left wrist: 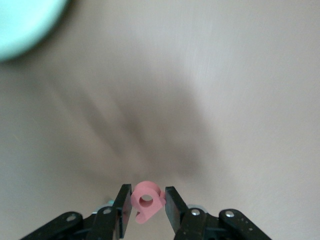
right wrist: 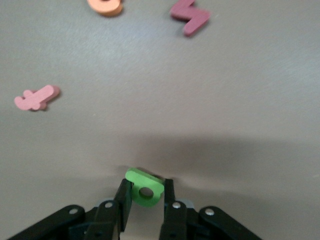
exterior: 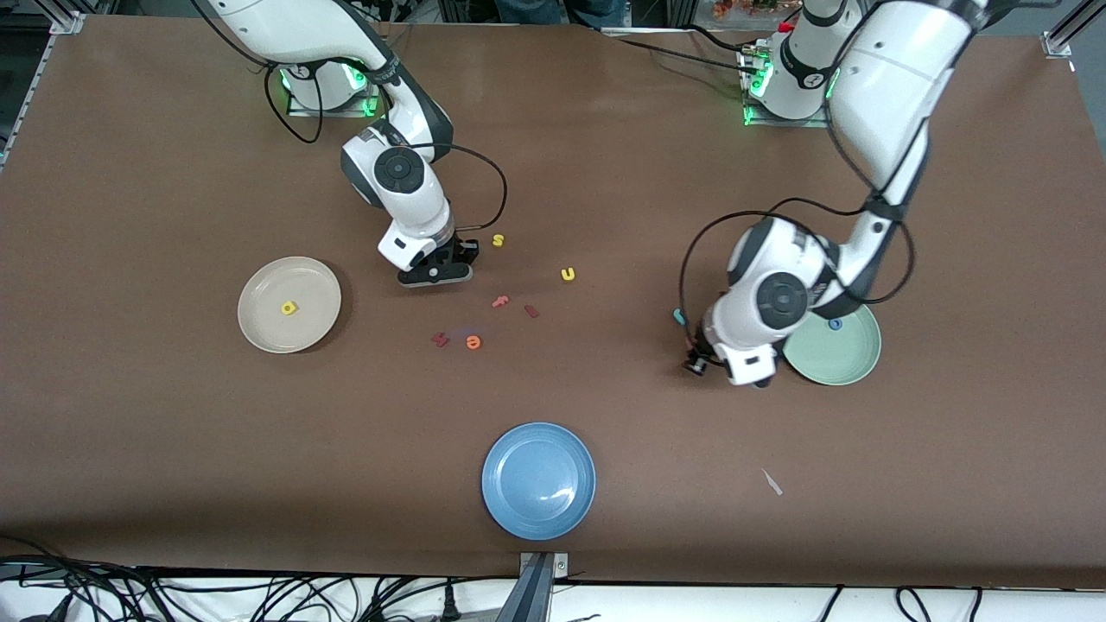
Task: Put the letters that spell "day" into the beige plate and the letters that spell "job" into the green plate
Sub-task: 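Carry the green letter over the white plate while the left gripper drops the pink a, then release the green letter on the white plate while the left gripper grasps the cyan j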
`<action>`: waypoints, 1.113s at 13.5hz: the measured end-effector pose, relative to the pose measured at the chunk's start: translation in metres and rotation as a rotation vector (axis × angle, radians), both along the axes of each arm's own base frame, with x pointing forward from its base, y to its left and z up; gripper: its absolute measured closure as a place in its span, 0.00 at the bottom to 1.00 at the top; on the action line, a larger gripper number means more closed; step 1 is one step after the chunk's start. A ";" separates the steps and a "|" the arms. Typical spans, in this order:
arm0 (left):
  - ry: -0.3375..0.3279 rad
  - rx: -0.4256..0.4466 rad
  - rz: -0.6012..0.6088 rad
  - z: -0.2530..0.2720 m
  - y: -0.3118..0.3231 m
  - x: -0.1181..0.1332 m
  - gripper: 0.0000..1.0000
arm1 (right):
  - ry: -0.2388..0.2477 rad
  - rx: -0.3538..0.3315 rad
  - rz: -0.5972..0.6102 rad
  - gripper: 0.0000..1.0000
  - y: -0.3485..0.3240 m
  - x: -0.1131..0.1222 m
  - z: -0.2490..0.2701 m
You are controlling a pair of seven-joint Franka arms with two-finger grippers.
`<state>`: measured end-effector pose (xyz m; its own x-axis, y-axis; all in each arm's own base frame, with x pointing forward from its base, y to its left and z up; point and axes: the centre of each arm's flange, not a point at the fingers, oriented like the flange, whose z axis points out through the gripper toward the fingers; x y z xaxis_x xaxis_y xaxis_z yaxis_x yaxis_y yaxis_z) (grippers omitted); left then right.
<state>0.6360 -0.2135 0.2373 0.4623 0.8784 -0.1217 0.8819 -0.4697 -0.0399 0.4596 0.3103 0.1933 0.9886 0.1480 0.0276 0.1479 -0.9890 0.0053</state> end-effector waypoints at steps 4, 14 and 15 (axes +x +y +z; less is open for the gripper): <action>0.088 0.004 -0.163 0.025 0.102 0.008 0.68 | 0.005 -0.050 0.077 0.70 -0.055 0.033 0.037; 0.180 -0.088 -0.354 -0.033 0.201 -0.005 0.42 | 0.110 -0.143 0.277 0.70 -0.223 0.066 0.078; 0.176 -0.088 -0.354 -0.030 0.194 -0.004 0.33 | 0.118 -0.146 0.283 0.70 -0.238 0.067 0.076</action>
